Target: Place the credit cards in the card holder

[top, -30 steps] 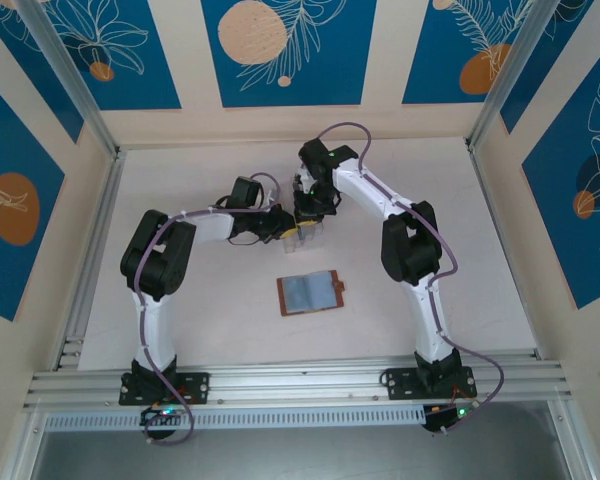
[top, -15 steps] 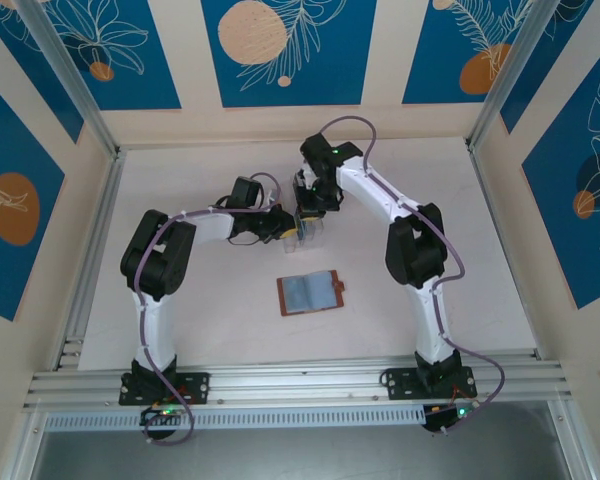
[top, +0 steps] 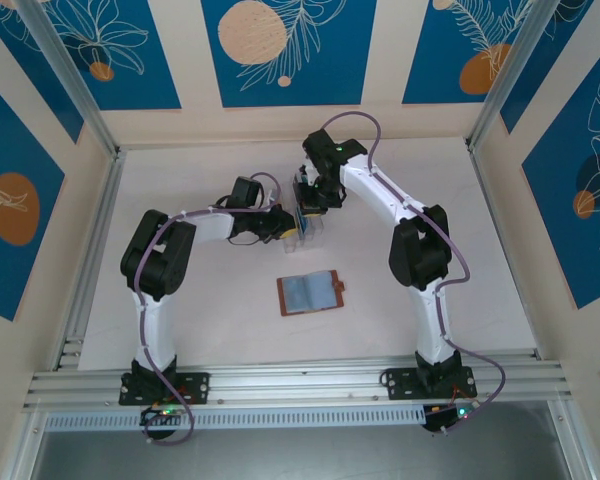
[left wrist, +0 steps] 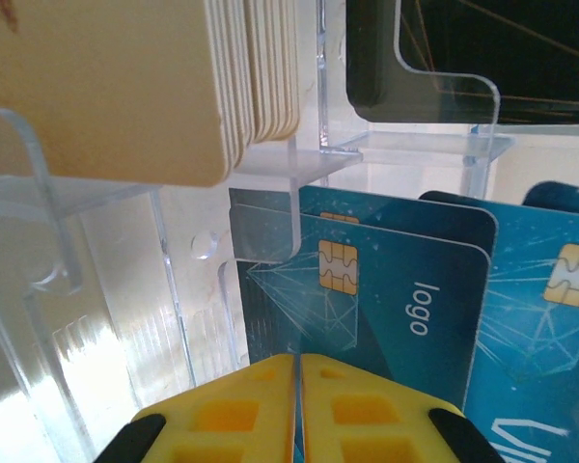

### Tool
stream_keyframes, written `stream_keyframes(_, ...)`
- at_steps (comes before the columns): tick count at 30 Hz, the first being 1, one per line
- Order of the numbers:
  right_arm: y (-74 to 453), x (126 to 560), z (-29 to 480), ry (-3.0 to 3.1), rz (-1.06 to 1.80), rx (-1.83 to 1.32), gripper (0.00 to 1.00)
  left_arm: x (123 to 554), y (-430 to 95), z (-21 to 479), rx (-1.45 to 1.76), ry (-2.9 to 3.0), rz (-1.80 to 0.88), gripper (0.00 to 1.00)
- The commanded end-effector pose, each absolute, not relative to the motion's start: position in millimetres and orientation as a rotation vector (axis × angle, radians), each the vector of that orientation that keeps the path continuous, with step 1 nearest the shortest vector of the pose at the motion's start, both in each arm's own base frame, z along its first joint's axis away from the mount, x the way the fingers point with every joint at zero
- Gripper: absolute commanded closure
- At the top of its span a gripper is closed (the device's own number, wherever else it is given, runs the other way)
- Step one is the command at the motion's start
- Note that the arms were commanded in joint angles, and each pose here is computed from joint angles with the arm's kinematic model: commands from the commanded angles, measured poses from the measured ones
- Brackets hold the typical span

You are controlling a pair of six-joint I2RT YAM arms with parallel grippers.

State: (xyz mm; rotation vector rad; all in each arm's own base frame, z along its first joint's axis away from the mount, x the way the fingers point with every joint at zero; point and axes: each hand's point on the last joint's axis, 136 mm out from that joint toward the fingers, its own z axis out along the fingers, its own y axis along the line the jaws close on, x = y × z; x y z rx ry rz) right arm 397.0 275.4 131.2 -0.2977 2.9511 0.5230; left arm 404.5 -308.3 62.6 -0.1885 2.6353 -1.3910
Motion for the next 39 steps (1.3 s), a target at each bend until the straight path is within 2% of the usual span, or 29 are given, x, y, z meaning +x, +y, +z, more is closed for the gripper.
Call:
stream_keyframes(1, 277, 386, 111, 3.030, 0.531, -0.287, 0.99, 399, -309, 61, -0.180, 2.667, -1.361, 0.89)
stream_keyframes(13, 283, 383, 101, 3.062, 0.507, -0.305, 0.99, 398, -309, 67, -0.173, 2.650, -1.370, 0.89)
stream_keyframes(19, 284, 383, 110, 3.045, 0.527, -0.307, 0.92, 399, -310, 59, -0.179, 2.666, -1.364, 0.89)
stream_keyframes(25, 285, 383, 113, 3.041, 0.552, -0.305, 0.92, 399, -309, 53, -0.178, 2.687, -1.338, 0.89)
stream_keyframes(29, 287, 382, 116, 3.036, 0.577, -0.307, 0.88, 399, -308, 49, -0.179, 2.698, -1.326, 0.90)
stream_keyframes(39, 290, 382, 120, 3.028, 0.639, -0.302, 0.90, 398, -308, 45, -0.185, 2.709, -1.319, 0.89)
